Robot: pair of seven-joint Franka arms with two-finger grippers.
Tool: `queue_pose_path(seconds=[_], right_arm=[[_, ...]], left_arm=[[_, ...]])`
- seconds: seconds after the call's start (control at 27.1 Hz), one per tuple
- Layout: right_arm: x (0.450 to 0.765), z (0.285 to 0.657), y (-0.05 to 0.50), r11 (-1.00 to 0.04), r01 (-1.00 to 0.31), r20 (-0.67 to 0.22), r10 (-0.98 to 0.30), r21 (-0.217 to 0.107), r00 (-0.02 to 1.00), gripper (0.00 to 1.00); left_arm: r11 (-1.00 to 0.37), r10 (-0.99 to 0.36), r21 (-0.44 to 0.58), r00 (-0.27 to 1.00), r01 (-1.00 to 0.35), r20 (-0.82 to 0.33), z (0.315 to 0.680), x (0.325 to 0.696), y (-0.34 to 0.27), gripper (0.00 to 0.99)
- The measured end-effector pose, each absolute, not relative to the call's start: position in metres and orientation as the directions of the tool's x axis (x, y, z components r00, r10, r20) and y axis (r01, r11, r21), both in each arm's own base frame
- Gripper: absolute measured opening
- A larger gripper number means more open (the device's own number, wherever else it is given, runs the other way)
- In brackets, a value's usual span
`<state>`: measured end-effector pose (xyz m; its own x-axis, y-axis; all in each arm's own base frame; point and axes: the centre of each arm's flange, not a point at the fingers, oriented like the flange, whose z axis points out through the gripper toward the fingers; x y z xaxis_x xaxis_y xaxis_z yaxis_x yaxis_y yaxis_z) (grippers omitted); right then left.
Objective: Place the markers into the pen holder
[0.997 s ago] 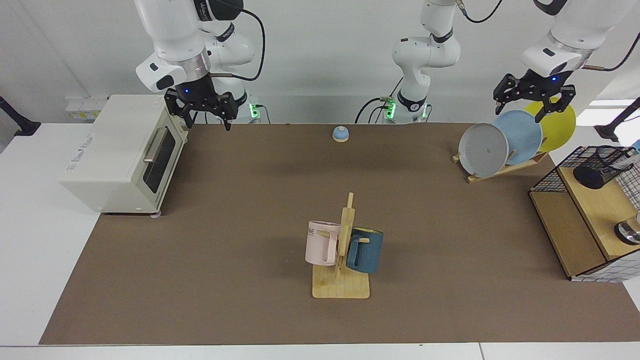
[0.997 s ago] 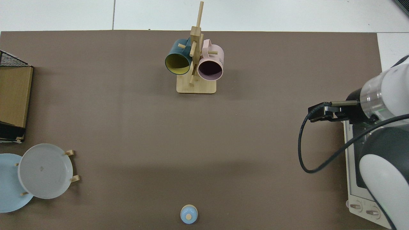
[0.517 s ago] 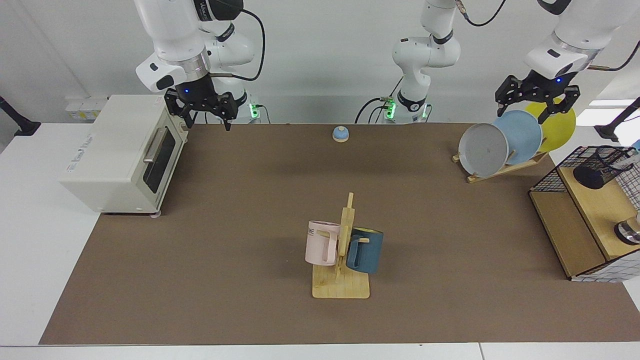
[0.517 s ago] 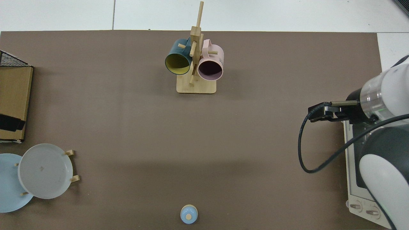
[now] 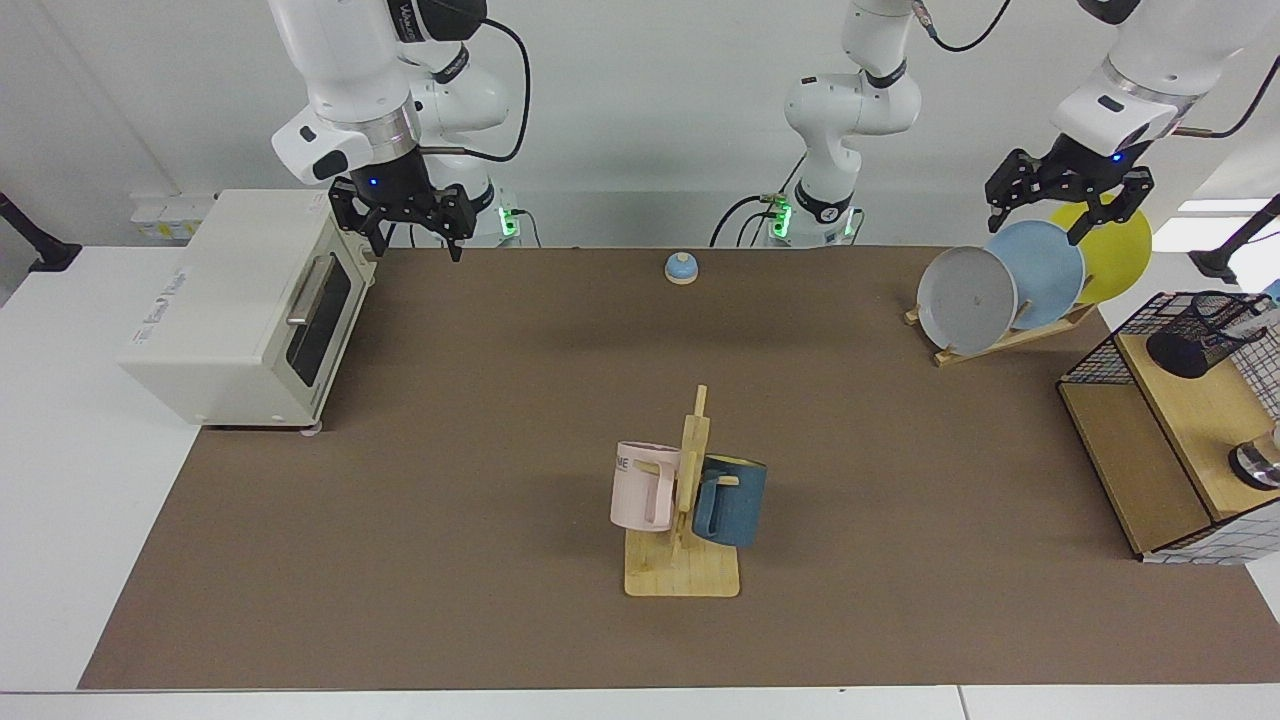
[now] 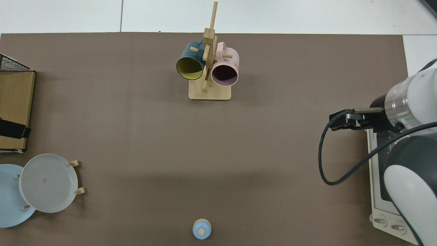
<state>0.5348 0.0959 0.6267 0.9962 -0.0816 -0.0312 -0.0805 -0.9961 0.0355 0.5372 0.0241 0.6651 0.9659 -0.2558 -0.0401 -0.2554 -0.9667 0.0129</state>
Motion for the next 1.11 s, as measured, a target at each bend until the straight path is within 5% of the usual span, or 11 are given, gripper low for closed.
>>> queue_pose_path(seconds=[1.11], right_arm=[[0.535, 0.627, 0.096, -0.996, -0.08, -0.031, -0.082, 0.035, 0.996, 1.0]], left_arm=[[-0.97, -0.241, 0.042, 0.97, -0.239, -0.031, 0.665, 0.537, 0.009, 0.991]])
